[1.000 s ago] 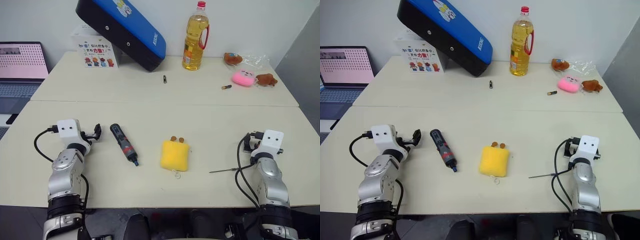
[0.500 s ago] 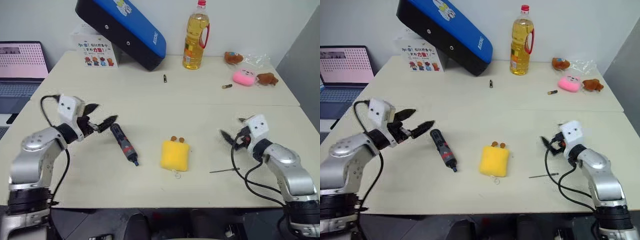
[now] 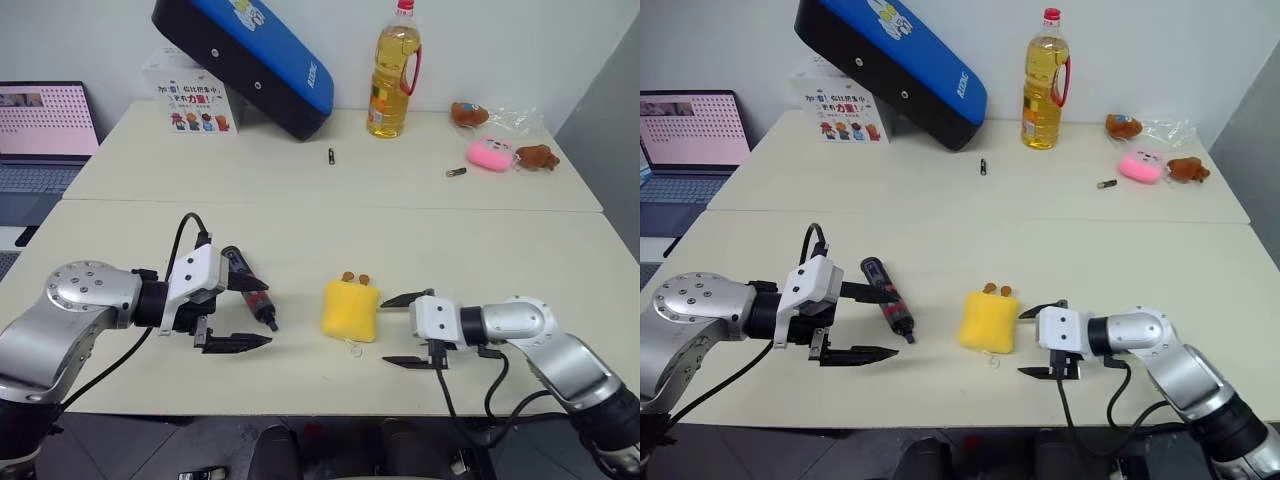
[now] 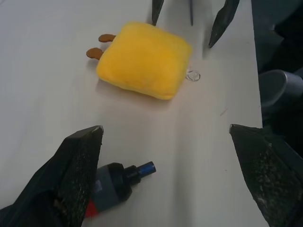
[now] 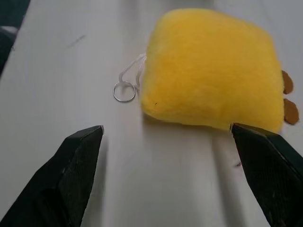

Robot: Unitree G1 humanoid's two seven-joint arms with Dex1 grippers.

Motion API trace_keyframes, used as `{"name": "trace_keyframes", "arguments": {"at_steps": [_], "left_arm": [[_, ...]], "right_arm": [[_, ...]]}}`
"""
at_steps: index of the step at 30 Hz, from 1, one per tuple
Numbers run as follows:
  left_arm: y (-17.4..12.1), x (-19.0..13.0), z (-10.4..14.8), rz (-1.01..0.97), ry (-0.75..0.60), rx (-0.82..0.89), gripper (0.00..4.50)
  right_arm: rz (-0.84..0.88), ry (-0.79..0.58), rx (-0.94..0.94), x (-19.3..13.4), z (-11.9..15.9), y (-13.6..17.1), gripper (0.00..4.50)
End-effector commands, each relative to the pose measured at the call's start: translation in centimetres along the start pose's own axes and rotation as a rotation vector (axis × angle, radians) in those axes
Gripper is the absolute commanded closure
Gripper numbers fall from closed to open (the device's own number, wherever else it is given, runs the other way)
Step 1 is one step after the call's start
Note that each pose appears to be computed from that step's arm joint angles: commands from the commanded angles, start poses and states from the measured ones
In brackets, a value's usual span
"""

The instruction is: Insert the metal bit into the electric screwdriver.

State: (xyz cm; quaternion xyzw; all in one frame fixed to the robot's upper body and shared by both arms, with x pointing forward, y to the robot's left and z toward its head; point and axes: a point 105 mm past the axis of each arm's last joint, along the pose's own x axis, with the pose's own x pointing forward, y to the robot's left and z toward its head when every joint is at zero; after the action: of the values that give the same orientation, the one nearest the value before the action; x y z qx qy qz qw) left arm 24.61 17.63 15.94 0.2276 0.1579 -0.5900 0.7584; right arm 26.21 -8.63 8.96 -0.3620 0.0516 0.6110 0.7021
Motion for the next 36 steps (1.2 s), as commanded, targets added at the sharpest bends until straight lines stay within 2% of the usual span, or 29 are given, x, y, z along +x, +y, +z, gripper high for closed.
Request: {"name": "trace_keyframes", "arguments": {"at_steps": [1, 6, 16, 20, 25, 28, 36], "left_arm": [[-0.4, 0.1, 1.0, 0.008, -0.019, 0.057, 0.04], [-0.5, 0.2, 1.2, 0.019, -0.032, 0.059, 0.04], [-0.2, 0.4, 1.2, 0.038, -0.043, 0.064, 0.04], [-0.1, 0.5, 1.3, 0.041, -0.047, 0.068, 0.04], [0.0, 0.5, 1.3, 0.04, -0.049, 0.069, 0.04], [0.1, 0.6, 1.3, 0.052, -0.047, 0.077, 0.0], [0.3, 0.5, 1.6, 0.055, -0.049, 0.088, 0.0]], "right_arm": [[-0.066, -0.065, -0.027, 0.3, 1.6, -1.6, 0.0], [-0.092, -0.105, -0.007, 0.8, 2.4, -2.1, 0.0], [-0.284, -0.166, 0.058, 1.2, 3.2, -5.1, 0.0], [-0.294, -0.191, 0.105, 1.2, 3.5, -5.3, 0.0], [-0.258, -0.157, 0.112, 1.4, 2.6, -4.6, 0.0], [-0.243, -0.122, 0.096, 1.7, 1.8, -4.2, 0.46], [-0.244, -0.112, 0.092, 2.0, 1.4, -4.4, 2.26]]}}
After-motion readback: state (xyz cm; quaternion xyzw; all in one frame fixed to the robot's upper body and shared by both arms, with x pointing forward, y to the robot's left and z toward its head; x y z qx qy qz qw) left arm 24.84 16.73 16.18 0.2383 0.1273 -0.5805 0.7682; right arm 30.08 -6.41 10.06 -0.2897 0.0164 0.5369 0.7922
